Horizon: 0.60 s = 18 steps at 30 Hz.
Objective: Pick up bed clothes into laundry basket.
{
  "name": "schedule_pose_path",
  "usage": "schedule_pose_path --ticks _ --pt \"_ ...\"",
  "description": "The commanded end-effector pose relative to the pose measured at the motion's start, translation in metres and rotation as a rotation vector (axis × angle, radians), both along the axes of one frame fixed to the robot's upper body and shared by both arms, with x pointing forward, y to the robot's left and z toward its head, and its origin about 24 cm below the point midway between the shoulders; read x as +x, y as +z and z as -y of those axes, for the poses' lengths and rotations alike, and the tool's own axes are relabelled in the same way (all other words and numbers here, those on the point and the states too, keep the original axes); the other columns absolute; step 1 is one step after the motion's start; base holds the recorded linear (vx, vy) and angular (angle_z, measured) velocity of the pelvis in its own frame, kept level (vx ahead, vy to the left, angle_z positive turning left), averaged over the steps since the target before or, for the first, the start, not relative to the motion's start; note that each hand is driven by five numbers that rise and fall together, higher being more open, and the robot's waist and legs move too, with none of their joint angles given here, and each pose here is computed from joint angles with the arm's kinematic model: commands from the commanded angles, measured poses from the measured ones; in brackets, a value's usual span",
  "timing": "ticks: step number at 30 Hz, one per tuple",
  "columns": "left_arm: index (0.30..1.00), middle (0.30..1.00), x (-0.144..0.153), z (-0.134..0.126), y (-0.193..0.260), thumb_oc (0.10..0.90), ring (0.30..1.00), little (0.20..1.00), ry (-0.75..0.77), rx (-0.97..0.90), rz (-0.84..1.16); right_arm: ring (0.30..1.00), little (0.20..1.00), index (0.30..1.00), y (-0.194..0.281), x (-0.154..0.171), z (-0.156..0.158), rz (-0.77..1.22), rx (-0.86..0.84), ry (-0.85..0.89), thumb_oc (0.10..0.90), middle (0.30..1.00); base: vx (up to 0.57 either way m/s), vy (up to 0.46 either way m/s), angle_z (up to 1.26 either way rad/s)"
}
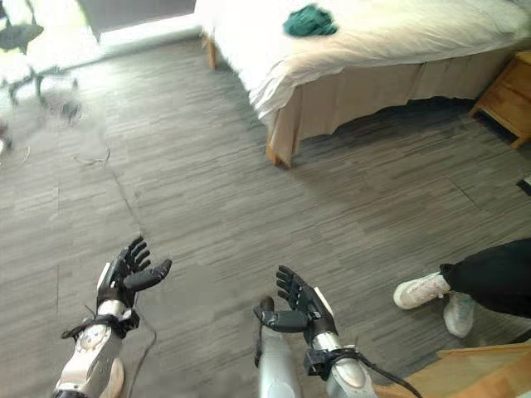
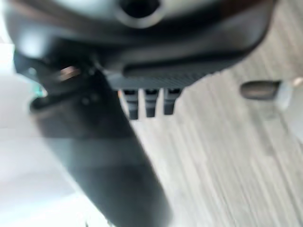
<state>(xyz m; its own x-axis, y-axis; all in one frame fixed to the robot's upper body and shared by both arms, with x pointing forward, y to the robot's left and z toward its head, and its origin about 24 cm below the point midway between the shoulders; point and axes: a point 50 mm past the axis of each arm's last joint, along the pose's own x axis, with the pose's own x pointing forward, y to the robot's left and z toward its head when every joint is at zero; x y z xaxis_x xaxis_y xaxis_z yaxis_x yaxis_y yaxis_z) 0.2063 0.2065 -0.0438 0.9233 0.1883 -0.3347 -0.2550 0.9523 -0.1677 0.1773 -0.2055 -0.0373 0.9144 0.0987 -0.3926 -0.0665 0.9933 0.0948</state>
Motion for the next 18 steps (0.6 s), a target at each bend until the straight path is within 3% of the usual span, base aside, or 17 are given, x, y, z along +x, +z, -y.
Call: schedule_pose_path --ticks 1,3,8,12,18 --pt "0.900 0.900 0.022 -0.015 0.061 0.800 0.900 0.900 -0.031 0.057 0.311 0.900 0.900 0.900 0.046 0.038 -0.020 0.282 0.091 0.078 0.800 0.900 0.68 -0.333 0.50" --pt "0.900 0.900 0.020 -0.014 0.057 0.800 0.900 0.900 0.001 -0.022 0.301 0.900 0.900 0.900 0.055 0.043 -0.024 0.313 0.135 0.082 0.800 0.900 0.65 -0.384 0.62" --pt "0.900 0.900 0.025 -0.014 0.064 0.800 0.900 0.900 -0.044 0.044 0.309 0.900 0.900 0.900 0.057 0.048 -0.026 0.317 0.111 0.111 0.800 0.900 0.50 -0.220 -0.15" --pt "0.900 0.900 0.007 -0.029 0.043 0.800 0.900 0.900 0.011 0.043 0.219 0.900 0.900 0.900 0.061 0.043 -0.032 0.337 0.105 0.179 0.800 0.900 0.81 0.159 -0.32" --pt "0.900 0.900 -0.014 -0.049 0.036 0.800 0.900 0.900 0.092 0.088 0.185 0.900 0.900 0.900 0.050 0.037 -0.035 0.293 0.062 0.215 0.800 0.900 0.75 0.181 -1.13"
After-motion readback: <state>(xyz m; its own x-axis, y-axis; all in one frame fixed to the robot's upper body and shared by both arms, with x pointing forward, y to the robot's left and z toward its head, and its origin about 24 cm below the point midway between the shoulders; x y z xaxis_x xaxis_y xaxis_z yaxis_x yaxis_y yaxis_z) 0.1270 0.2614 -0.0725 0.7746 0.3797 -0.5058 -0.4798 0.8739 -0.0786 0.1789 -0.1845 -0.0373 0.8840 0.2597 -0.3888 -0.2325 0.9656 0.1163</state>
